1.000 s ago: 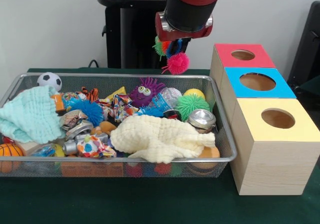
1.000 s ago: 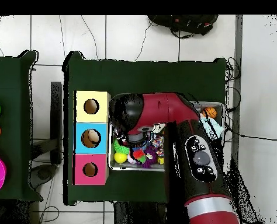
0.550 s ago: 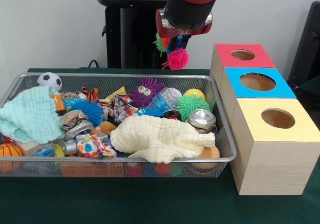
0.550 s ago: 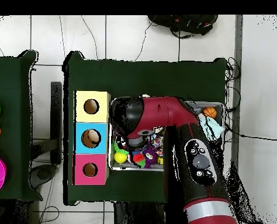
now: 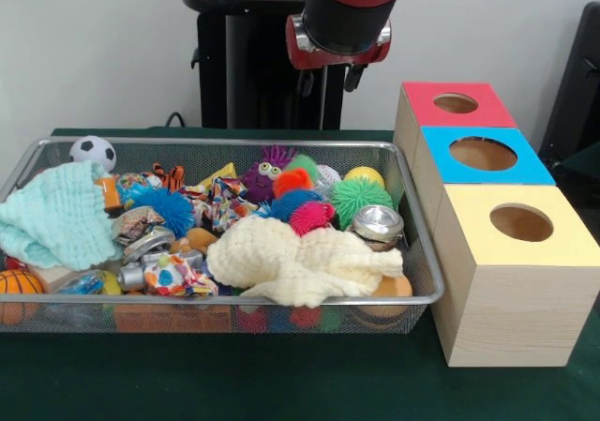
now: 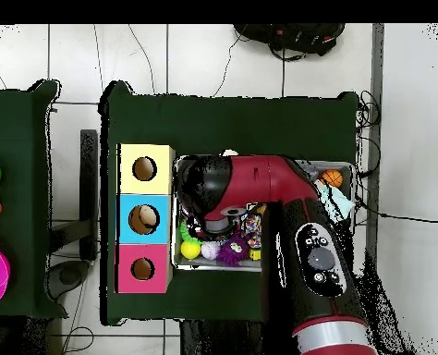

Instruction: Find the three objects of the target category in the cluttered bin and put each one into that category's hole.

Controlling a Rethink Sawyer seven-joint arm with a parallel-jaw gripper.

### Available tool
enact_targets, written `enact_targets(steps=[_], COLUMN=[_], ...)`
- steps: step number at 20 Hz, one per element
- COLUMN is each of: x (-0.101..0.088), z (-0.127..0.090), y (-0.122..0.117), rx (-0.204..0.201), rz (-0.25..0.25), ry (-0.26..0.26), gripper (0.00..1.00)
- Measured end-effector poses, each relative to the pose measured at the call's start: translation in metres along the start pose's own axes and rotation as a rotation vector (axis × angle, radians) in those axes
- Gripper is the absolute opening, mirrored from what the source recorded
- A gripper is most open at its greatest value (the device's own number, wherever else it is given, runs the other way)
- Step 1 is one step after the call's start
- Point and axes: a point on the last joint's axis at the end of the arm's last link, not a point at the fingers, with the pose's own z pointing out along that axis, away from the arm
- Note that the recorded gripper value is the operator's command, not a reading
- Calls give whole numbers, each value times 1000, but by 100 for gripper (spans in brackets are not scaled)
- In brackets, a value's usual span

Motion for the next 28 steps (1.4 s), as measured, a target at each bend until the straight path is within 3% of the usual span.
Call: enact_targets(steps=[18, 28], x=[-6, -39], z=[12, 25], y=[-8, -44], rx=[-19, -52], rz=[11, 55], ry=[13, -9], gripper=[100, 100])
